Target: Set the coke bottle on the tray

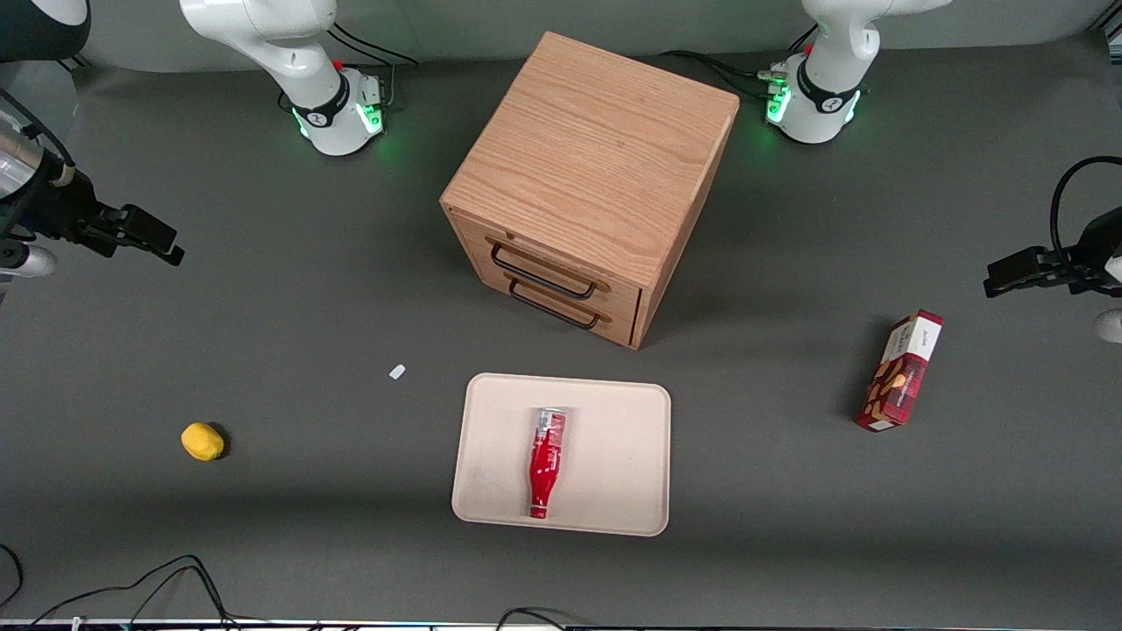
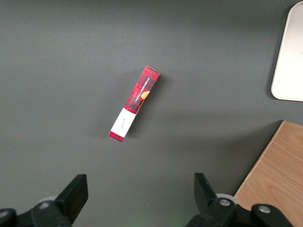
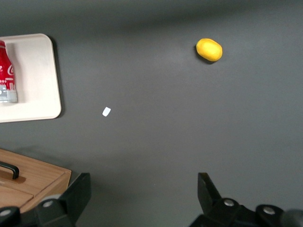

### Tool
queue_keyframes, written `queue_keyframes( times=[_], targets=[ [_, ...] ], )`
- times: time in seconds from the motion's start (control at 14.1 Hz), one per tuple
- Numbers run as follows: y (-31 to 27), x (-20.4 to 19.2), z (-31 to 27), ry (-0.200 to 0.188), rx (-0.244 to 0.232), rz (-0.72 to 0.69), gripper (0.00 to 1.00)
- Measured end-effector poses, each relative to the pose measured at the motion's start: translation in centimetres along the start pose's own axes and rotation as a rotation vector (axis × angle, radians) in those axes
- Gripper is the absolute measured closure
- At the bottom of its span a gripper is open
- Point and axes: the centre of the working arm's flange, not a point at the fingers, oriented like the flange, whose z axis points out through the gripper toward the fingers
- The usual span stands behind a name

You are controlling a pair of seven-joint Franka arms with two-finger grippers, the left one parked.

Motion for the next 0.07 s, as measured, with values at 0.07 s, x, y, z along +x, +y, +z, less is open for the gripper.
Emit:
queue_keyframes(
  times=[0.07],
  targets=[
    [-0.38, -0.14, 0.04, -0.005, -0.007, -0.009, 0.00]
  ],
)
